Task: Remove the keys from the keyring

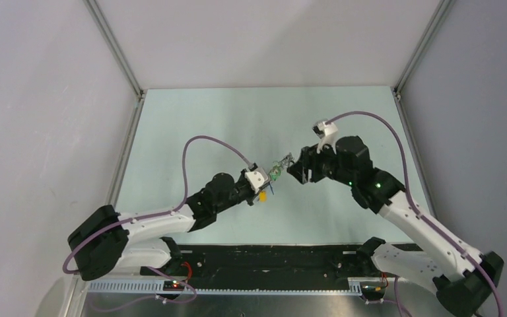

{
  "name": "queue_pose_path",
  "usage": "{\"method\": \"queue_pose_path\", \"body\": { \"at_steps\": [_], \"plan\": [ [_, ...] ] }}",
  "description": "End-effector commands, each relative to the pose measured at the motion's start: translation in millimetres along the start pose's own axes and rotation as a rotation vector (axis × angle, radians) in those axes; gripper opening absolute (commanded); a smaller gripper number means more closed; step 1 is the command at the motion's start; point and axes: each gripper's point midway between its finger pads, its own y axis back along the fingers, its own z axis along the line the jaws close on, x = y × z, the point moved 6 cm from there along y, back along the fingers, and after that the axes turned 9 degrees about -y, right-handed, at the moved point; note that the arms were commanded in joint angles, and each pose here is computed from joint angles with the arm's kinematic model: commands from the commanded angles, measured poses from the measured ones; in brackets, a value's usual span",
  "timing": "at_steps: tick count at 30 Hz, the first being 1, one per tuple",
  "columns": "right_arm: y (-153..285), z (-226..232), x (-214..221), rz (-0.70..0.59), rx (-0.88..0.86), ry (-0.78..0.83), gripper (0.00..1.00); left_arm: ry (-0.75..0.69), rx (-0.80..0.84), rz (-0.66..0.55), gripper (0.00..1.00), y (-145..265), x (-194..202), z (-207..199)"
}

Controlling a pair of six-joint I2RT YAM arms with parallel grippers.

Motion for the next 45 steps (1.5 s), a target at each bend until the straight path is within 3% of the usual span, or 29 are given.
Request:
{"method": "queue_pose_path", "body": {
  "at_steps": [1,3,5,6,11,13,20,29,33,35,38,43,45],
  "plan": [
    [29,-5,-11,-0.139,0.007,0.242,0.61,-0.083,-0.024,-0.110,0.00,7,-24,9],
    [35,-8,-11,-0.203,-0.016,0.345,0.65,-0.129,0.028,-0.127,0.00,8,-23,3],
    [37,-5,-5,-0.249,-0.102,0.485,0.80,-0.228,0.144,-0.165,0.00,11,-19,-10],
    [38,-2,-3,-0.285,-0.157,0.534,0.82,-0.248,0.170,-0.179,0.00,14,-18,-13],
    [39,0,-7,-0.337,-0.197,0.771,0.75,-0.342,0.202,-0.246,0.00,27,-20,-18],
    [34,-1,2,-0.283,-0.252,0.908,0.71,-0.397,0.224,-0.274,0.00,33,-18,-21],
    [25,10,25,-0.189,-0.477,1.144,0.64,-0.421,0.198,-0.324,0.00,45,-23,-20],
    [13,13,40,-0.099,-0.544,1.194,0.61,-0.413,0.161,-0.342,0.00,50,-27,-16],
    [1,14,44,-0.064,-0.533,1.214,0.48,-0.410,0.148,-0.360,0.00,53,-30,-15],
    [-5,14,44,-0.059,-0.517,1.237,0.36,-0.401,0.146,-0.372,0.04,54,-32,-15],
    [-12,13,34,-0.092,-0.447,1.269,0.01,-0.362,0.131,-0.388,0.16,56,-35,-15],
    [-1,9,6,-0.199,-0.263,1.328,0.00,-0.223,-0.043,-0.349,0.43,57,-36,6],
    [6,8,-5,-0.247,-0.197,1.357,0.00,-0.167,-0.091,-0.335,0.48,58,-36,13]
  ]
}}
